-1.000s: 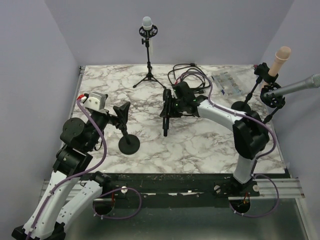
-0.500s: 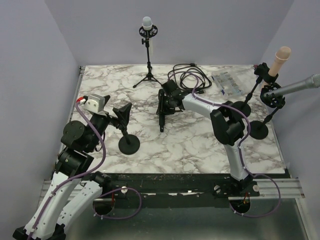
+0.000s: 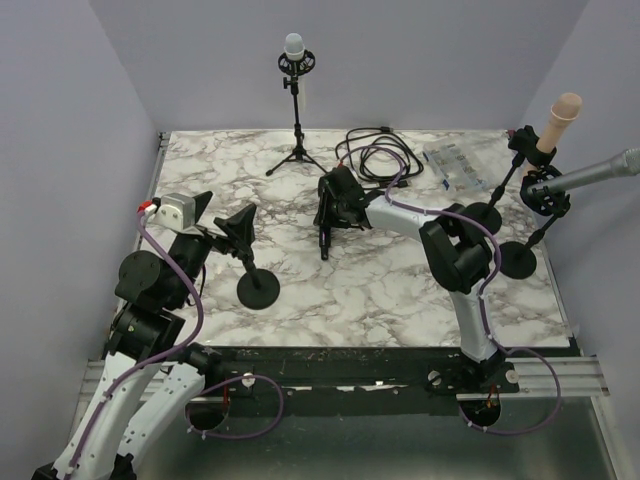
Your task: Remove the microphone from the stand
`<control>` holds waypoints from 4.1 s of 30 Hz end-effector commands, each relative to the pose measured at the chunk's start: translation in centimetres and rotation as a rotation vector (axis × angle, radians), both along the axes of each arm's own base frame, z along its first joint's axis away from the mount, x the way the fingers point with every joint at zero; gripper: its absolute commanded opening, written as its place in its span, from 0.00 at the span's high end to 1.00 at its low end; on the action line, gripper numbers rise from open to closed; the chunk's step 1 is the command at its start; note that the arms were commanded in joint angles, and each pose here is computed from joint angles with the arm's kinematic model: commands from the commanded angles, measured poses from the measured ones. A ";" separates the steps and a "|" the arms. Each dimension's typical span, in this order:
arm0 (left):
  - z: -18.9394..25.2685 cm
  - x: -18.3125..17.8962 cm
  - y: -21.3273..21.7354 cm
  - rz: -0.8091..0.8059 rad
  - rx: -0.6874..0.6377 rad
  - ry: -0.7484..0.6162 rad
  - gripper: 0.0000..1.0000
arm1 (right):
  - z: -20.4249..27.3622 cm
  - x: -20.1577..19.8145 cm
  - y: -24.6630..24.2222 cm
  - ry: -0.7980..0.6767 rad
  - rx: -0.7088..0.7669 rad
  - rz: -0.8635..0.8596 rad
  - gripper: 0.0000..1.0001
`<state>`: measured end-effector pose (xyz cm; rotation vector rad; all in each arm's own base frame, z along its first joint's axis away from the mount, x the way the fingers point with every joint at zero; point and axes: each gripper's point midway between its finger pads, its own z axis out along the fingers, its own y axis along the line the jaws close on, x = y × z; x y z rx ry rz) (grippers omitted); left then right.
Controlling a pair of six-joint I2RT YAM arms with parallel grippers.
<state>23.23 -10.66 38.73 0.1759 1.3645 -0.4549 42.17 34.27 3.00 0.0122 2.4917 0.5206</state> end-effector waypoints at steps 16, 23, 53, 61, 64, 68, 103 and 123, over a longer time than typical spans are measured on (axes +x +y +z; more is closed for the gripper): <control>-0.1 0.6 0.6 0.033 -0.014 0.003 0.05 | -3.1 -0.3 -2.7 -0.013 -0.090 -0.090 0.56; -0.2 0.8 0.5 0.030 -0.010 0.009 0.05 | -2.4 -0.2 -2.8 -0.028 -0.088 -0.088 0.48; -0.5 0.9 0.6 0.039 -0.010 0.012 0.05 | 16.2 9.2 2.9 -0.343 0.285 -0.075 0.25; -0.5 0.8 -0.6 -0.024 -0.003 0.028 0.04 | 19.5 14.2 5.6 -0.297 0.763 -0.111 0.15; -0.2 0.4 -0.5 -0.027 -0.008 0.017 0.04 | 19.4 15.4 6.2 -0.254 0.929 -0.101 0.15; 0.1 0.2 0.0 -0.007 -0.013 -0.002 0.04 | 19.2 16.5 6.9 -0.203 1.064 -0.091 0.15; 0.0 0.3 -0.3 -0.024 -0.026 0.009 0.05 | 14.1 19.7 7.8 -0.069 1.317 -0.212 0.60; -0.1 0.4 -0.2 -0.017 -0.022 0.014 0.05 | 14.4 14.8 10.7 0.068 1.414 -0.071 0.91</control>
